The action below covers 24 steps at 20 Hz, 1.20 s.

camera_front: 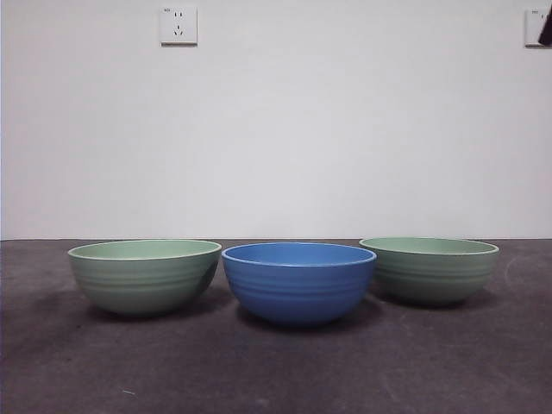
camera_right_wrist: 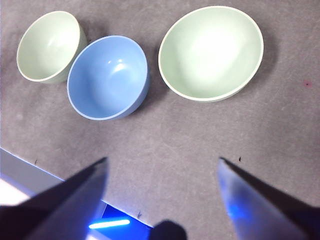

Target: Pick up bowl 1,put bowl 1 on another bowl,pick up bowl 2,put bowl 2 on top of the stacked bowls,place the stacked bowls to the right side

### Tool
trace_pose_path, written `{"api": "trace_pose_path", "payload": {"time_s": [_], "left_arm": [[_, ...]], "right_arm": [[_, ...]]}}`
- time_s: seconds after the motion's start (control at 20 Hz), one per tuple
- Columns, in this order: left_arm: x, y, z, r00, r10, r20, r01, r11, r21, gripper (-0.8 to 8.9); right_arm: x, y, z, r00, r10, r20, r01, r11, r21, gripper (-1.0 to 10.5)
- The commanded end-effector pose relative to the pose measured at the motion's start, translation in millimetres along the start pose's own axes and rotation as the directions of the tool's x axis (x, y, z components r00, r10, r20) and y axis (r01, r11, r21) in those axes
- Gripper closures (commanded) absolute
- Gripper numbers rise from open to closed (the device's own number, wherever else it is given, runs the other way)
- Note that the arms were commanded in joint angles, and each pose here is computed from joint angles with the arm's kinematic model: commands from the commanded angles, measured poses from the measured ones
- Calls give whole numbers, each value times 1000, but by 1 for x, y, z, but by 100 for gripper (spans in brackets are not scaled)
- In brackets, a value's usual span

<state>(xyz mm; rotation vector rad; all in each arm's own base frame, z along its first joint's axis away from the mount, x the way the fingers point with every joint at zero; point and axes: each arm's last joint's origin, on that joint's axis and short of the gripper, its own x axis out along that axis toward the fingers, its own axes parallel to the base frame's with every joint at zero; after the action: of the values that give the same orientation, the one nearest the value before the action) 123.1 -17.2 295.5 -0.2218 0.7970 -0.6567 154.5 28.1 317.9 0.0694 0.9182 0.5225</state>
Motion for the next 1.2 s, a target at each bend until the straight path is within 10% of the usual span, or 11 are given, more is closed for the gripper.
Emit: {"api": "trace_pose_path", "payload": {"time_s": [0.05,1.2], "left_arm": [[-2,-2,2,1000,-5,15,5,1000,9,214],[-4,-3,2,1000,-7,0,7,1000,-5,215]], "right_arm": [[0,0,1,1000,-2,4,2,1000,13,377],[102,-53,47,989,-133,-62,141,976,165,384]]}}
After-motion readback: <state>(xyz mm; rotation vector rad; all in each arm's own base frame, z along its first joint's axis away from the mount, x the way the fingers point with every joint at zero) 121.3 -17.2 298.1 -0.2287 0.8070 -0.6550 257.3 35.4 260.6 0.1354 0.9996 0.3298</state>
